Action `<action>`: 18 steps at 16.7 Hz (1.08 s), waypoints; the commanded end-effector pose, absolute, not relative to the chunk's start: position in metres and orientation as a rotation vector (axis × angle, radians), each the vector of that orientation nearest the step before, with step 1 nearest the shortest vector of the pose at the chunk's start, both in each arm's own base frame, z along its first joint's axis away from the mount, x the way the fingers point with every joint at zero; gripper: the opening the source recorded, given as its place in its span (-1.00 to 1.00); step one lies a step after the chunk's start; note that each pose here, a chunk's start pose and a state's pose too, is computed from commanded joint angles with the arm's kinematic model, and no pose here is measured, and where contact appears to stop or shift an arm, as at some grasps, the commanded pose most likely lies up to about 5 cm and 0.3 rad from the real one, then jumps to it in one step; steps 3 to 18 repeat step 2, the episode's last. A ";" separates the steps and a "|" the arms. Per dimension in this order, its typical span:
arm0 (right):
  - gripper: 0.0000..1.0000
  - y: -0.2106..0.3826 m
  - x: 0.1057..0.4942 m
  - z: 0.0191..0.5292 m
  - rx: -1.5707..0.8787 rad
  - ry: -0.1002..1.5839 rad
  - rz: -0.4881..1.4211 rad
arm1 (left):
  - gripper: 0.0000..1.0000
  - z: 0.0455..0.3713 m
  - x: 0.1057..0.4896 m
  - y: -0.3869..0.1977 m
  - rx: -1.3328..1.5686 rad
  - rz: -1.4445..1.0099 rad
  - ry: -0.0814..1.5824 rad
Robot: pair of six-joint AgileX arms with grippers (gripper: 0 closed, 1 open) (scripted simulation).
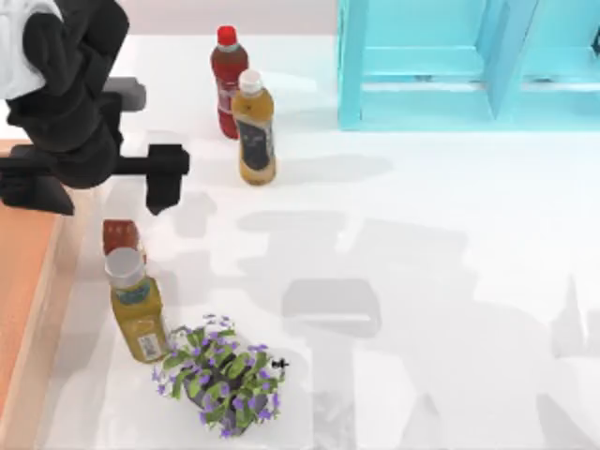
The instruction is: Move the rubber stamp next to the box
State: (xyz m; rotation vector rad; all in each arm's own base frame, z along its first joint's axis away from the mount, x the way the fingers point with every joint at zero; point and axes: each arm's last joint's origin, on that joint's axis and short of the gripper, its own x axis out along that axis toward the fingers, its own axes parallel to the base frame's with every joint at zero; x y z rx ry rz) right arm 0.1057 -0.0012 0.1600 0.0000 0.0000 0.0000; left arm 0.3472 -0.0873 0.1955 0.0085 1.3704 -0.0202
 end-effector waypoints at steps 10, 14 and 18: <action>1.00 -0.001 0.106 0.160 0.000 0.000 0.000 | 1.00 0.195 0.347 -0.087 0.008 -0.020 1.370; 1.00 -0.001 0.106 0.160 0.000 0.000 0.000 | 1.00 0.195 0.347 -0.087 0.008 -0.020 1.370; 1.00 -0.001 0.106 0.160 0.000 0.000 0.000 | 1.00 0.195 0.347 -0.087 0.008 -0.020 1.370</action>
